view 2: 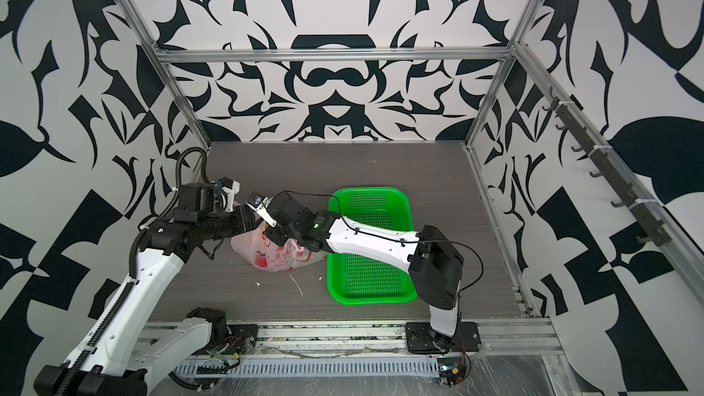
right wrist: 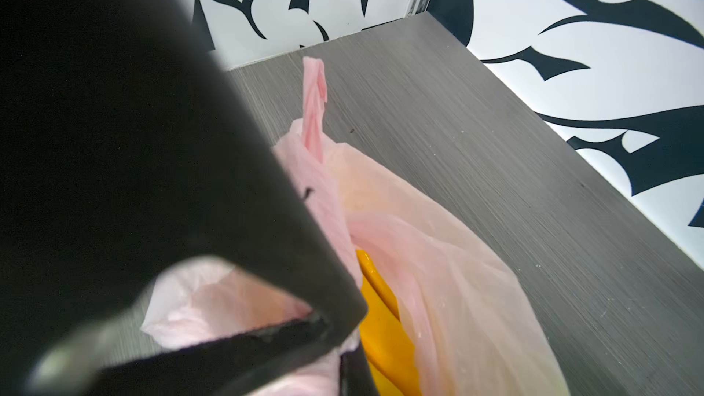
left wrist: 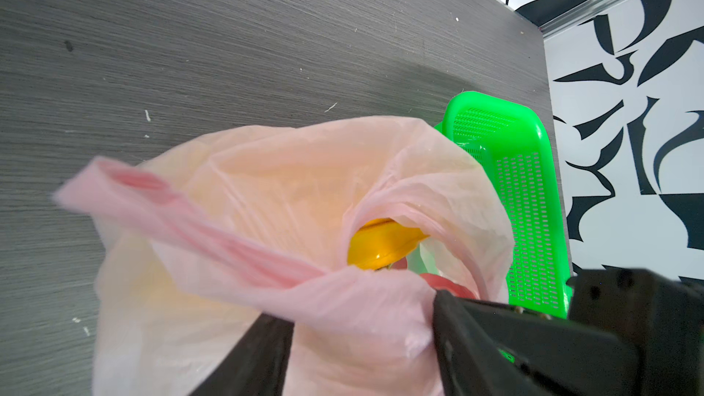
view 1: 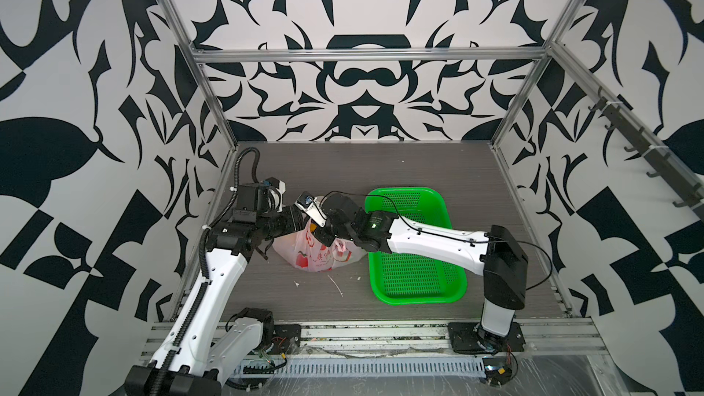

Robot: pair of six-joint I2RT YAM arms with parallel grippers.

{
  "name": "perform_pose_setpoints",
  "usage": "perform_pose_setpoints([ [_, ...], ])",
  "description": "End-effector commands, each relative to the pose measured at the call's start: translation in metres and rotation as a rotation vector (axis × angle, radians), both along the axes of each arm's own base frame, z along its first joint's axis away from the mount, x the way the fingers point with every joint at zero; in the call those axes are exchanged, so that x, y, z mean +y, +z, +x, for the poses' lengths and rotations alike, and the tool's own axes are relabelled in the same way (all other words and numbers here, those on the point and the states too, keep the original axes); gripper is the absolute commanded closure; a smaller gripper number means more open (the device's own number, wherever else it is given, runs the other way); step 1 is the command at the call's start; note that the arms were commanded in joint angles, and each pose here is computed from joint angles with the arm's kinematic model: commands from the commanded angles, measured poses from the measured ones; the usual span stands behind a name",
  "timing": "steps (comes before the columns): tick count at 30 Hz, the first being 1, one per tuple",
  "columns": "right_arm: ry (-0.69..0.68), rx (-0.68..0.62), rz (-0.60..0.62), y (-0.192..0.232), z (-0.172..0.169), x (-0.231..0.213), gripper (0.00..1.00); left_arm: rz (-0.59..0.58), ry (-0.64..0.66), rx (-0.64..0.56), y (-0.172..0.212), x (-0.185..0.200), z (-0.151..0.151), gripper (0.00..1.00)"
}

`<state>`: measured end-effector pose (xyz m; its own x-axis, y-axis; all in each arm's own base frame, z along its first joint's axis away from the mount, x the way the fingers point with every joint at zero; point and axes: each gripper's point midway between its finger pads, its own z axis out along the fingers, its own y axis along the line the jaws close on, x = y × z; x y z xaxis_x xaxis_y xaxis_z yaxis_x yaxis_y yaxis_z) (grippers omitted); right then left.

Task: Untie the knot of the plastic bag and take out the fruit

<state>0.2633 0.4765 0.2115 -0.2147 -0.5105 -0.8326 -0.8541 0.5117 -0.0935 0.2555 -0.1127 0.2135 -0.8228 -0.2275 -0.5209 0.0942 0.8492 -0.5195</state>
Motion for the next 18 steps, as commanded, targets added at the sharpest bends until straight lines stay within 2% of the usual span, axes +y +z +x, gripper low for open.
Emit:
perform_pose_setpoints([
  [1, -0.041, -0.049, 0.106, 0.039, 0.015, 0.006, 1.00, -0.043, -0.060, -0.002, 0.000, -0.009, -0.020, 0.38],
  [8, -0.031, -0.044, 0.098, 0.036, 0.011, 0.003, 1.00, -0.025, -0.041, -0.096, 0.024, -0.003, -0.020, 0.34],
  [15, -0.028, -0.042, 0.093, 0.034, 0.011, 0.003, 1.00, 0.003, -0.124, 0.012, 0.004, -0.007, -0.038, 0.35],
  [18, -0.023, -0.042, 0.099, 0.036, 0.010, 0.004, 1.00, 0.012, -0.128, 0.018, -0.004, -0.007, -0.038, 0.35],
])
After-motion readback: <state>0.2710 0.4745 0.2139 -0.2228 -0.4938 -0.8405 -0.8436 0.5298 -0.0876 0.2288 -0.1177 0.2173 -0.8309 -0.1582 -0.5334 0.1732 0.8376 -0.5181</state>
